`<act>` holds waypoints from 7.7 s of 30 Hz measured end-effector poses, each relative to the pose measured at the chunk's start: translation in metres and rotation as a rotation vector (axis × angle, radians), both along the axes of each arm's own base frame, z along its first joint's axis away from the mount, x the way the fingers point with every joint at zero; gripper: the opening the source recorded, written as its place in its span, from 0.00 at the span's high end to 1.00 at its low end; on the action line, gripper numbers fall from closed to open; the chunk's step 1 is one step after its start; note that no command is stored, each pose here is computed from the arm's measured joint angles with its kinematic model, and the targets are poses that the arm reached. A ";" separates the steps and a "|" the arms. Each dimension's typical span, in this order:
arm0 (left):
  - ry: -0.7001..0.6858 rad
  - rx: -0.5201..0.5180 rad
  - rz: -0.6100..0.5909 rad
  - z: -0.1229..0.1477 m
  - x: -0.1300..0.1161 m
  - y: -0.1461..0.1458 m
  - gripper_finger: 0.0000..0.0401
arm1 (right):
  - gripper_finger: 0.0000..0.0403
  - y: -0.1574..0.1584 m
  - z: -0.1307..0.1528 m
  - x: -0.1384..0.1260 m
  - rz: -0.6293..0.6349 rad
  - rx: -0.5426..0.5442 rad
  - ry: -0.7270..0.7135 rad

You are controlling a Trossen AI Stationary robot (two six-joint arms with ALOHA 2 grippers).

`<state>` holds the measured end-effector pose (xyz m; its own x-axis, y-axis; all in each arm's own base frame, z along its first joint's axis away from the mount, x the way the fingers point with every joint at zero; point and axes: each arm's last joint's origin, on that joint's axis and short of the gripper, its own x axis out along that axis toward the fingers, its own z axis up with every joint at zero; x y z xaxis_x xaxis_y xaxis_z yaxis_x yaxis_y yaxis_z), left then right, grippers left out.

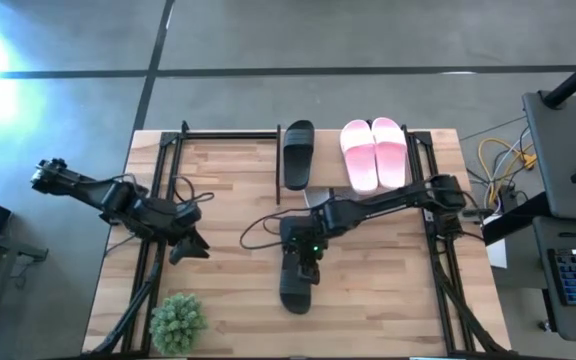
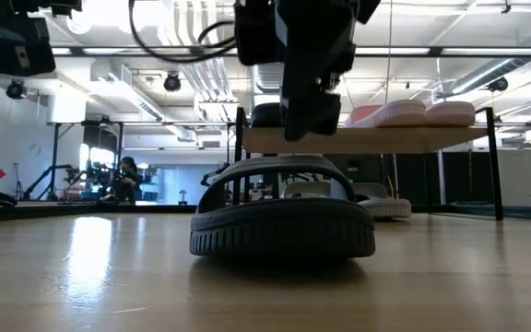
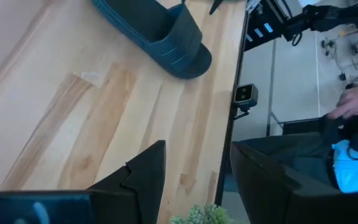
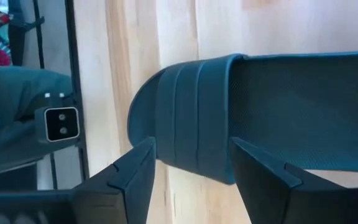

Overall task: Pick and place slides into the shelf
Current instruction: Put the black slide on the shelf

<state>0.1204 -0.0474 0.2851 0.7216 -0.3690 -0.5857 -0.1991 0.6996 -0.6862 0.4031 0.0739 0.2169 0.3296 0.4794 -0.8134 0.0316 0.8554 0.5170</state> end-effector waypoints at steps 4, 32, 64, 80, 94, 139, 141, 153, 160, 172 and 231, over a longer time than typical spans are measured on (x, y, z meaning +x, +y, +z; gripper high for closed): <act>-0.012 -0.005 0.000 0.003 -0.001 0.000 0.59 | 0.52 0.003 -0.013 0.006 0.018 0.008 0.028; 0.076 0.034 -0.010 -0.010 0.014 -0.005 0.59 | 0.52 0.018 -0.016 0.009 0.030 -0.006 -0.025; 0.069 0.035 -0.011 -0.010 0.012 -0.005 0.59 | 0.52 -0.002 -0.029 0.007 0.025 0.028 0.052; 0.084 0.040 -0.011 -0.015 0.012 -0.005 0.59 | 0.53 0.002 -0.041 0.003 0.065 0.039 0.030; 0.084 0.039 -0.011 -0.015 0.012 -0.005 0.59 | 0.94 0.012 -0.041 0.001 0.141 0.043 -0.002; 0.172 0.051 0.013 -0.028 0.032 -0.012 0.59 | 0.97 0.061 -0.001 -0.115 -1.567 0.257 -0.187; 0.155 0.056 0.004 -0.027 0.031 -0.011 0.59 | 0.97 0.071 -0.012 -0.121 -1.682 0.314 -0.248; 0.060 0.071 -0.032 -0.016 0.022 -0.008 0.59 | 0.97 0.098 -0.069 -0.081 -1.690 0.129 -0.190; 0.035 0.063 -0.031 -0.013 0.018 -0.006 0.59 | 0.97 0.112 -0.078 -0.064 -1.685 0.131 -0.204; 0.049 0.072 -0.034 -0.015 0.020 -0.007 0.59 | 0.66 0.095 -0.043 -0.083 -1.637 -0.016 -0.126; 0.053 0.113 0.063 -0.018 0.027 -0.007 0.59 | 0.49 0.086 -0.046 -0.086 0.403 -1.235 -0.225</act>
<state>0.1469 -0.0541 0.2672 0.7084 -0.2531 -0.6588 -0.2792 0.7569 -0.5909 0.3176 0.1602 0.1706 0.5244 -0.4386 -0.7299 -0.3184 0.6940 -0.6458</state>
